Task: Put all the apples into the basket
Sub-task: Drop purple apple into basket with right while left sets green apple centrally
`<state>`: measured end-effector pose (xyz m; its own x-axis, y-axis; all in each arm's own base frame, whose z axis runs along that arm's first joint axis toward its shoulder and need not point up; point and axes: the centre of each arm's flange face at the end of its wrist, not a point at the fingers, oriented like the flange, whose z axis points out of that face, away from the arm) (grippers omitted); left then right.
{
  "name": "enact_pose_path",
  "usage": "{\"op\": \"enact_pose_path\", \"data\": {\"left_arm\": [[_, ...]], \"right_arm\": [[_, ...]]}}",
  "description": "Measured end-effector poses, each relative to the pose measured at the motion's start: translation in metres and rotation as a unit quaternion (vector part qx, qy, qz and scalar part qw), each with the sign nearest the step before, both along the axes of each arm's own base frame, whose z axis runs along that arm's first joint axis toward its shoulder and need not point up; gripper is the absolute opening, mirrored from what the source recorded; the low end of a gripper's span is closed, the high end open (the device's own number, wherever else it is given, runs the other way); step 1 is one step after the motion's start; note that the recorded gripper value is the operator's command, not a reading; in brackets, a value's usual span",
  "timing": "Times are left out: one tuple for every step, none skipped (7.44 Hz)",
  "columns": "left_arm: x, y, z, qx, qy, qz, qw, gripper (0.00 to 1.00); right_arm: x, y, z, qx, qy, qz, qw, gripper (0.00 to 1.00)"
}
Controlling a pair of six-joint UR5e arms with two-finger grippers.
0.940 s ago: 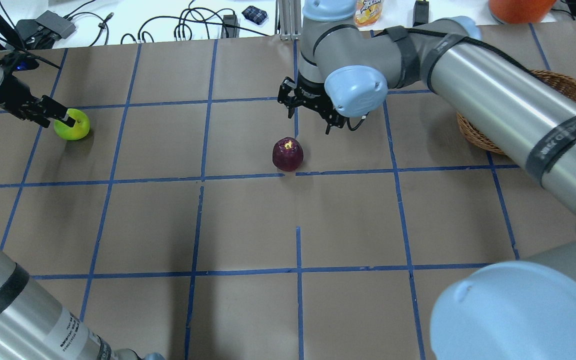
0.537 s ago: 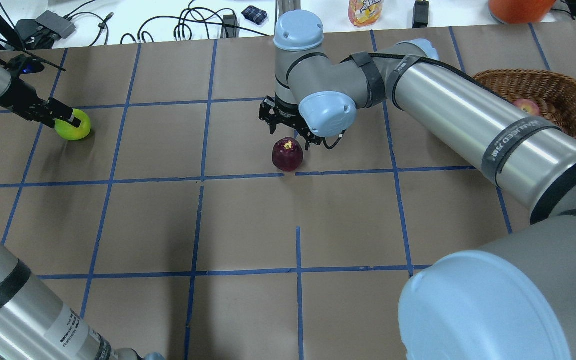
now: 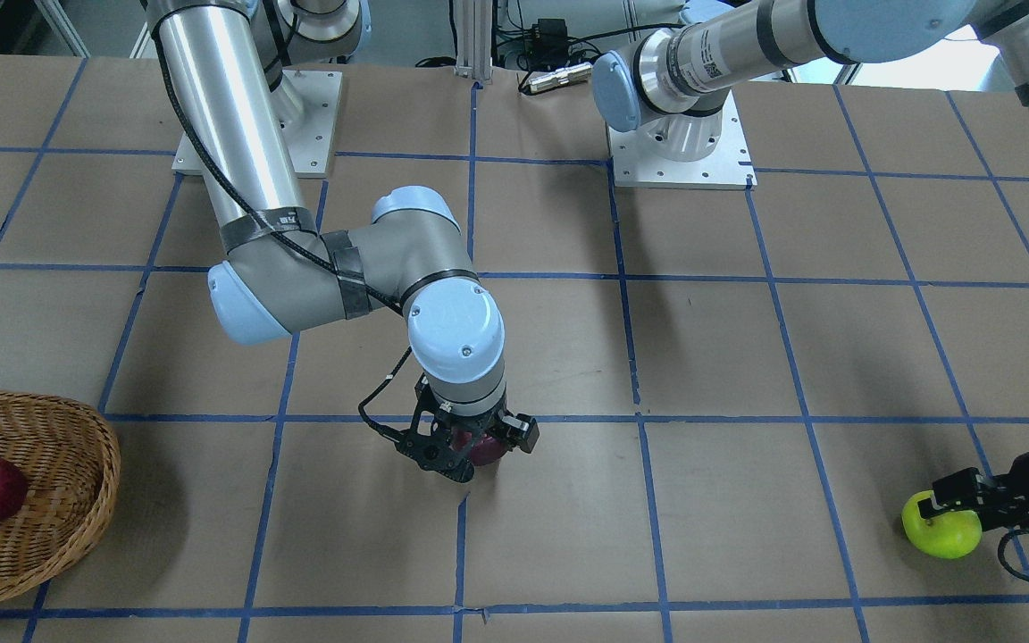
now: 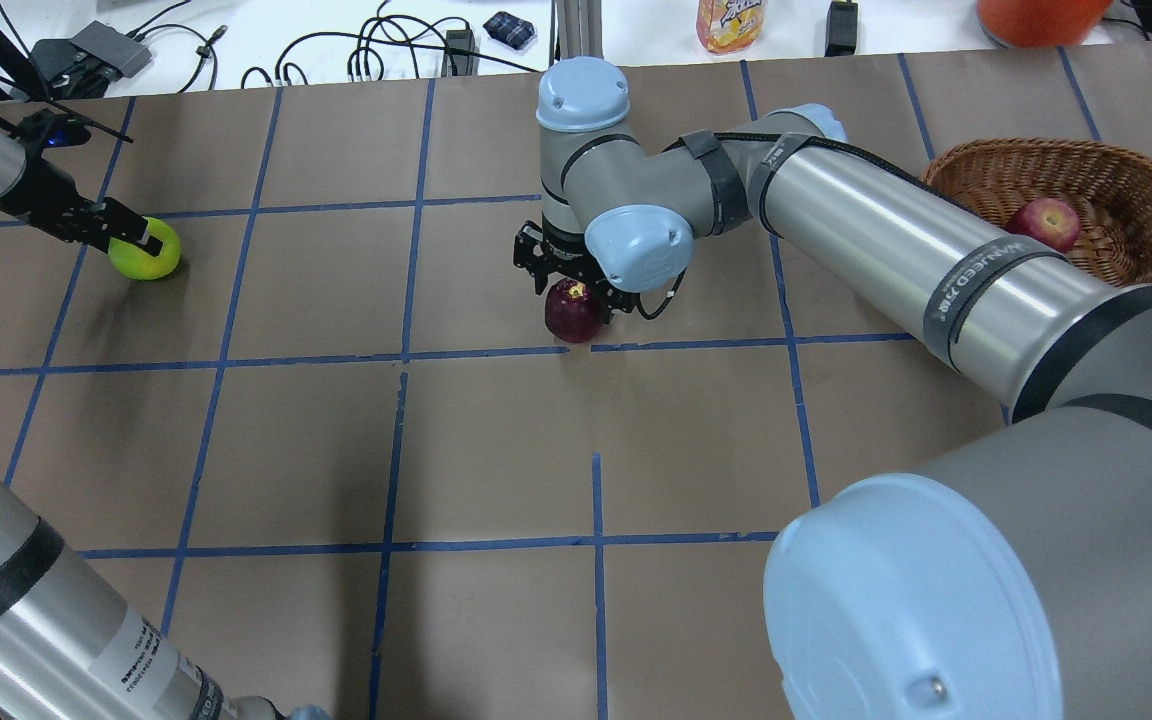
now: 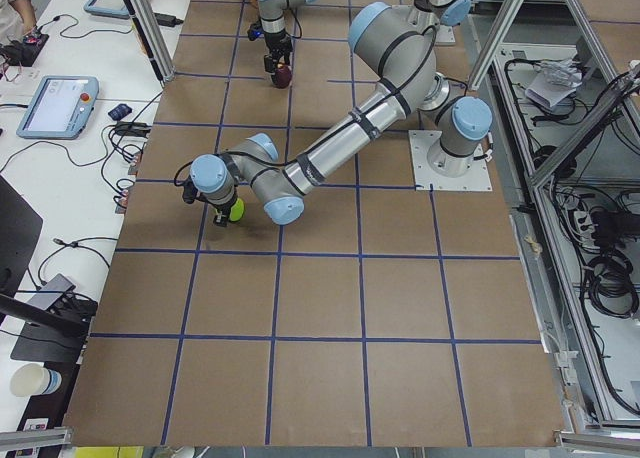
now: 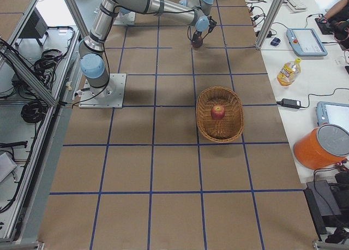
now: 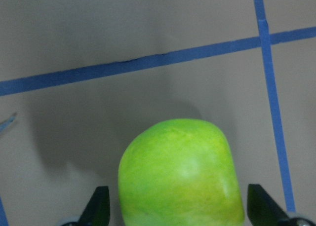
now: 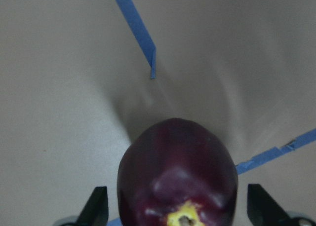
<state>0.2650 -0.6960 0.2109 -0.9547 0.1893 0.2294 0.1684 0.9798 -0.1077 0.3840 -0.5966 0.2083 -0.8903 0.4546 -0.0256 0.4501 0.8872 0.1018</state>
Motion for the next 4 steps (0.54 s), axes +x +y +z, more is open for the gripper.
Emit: {"op": "enact_pose_path", "data": {"left_arm": [[-0.01, -0.002, 0.014, -0.002, -0.003, 0.003, 1.0, 0.46], [-0.036, -0.005, 0.034, 0.002, -0.003, 0.008, 1.0, 0.46], [-0.074, -0.007, 0.053, 0.011, -0.002, 0.011, 0.9999, 0.46], [-0.12, -0.004, 0.069, 0.024, -0.003, 0.02, 0.9995, 0.46]], "right_arm": [[0.005, 0.003, -0.006, 0.004, 0.002, 0.004, 1.0, 0.01], [0.007, 0.004, -0.007, 0.004, 0.003, 0.008, 1.0, 0.0], [0.006, 0.003, -0.006, 0.002, 0.005, 0.013, 0.9999, 0.0], [0.002, 0.0, 0.001, -0.003, 0.005, 0.014, 0.9999, 0.0]]}}
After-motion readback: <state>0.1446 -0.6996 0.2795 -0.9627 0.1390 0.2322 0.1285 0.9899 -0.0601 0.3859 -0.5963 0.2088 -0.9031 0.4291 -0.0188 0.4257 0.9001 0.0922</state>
